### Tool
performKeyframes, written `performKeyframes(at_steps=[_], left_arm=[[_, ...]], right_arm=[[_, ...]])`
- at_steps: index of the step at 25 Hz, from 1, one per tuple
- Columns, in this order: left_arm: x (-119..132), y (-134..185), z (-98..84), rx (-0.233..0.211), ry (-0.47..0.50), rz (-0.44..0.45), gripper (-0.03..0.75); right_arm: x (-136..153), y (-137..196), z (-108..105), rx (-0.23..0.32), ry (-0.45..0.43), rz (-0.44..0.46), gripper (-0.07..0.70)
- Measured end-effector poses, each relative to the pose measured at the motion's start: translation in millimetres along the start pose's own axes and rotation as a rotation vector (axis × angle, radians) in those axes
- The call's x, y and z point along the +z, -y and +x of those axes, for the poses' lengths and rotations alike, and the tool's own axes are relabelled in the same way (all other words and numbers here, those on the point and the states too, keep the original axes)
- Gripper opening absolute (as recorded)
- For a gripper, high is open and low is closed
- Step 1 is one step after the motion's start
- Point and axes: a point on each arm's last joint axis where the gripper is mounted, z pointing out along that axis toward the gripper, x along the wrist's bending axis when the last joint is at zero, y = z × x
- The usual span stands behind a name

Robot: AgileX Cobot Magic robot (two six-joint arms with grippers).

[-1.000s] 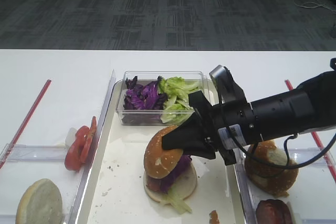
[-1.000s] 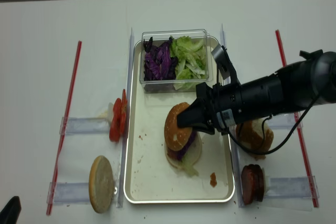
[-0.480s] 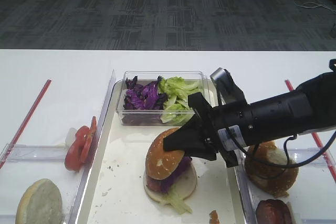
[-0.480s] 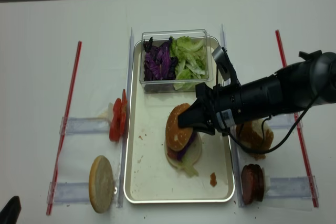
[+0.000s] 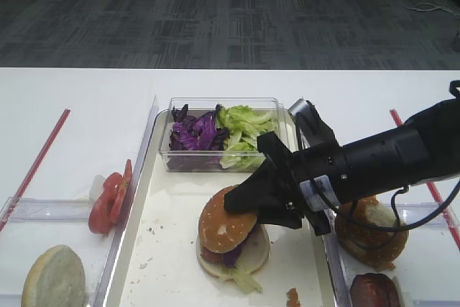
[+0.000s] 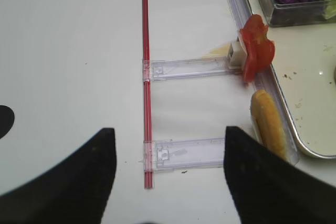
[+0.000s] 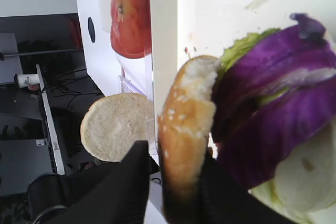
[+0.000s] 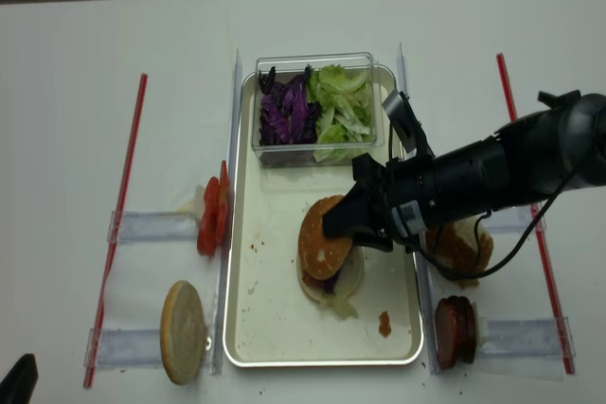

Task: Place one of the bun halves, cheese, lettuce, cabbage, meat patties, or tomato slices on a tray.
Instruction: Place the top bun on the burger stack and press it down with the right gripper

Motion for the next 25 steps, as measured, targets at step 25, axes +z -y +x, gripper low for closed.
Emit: performKeyframes(at_steps=[25], left_arm=[[0.0, 0.0, 0.0, 0.000, 0.000, 0.000, 0.422]], right_arm=[[0.1, 1.4, -0.3, 0.020, 0.021, 0.038, 0.393]])
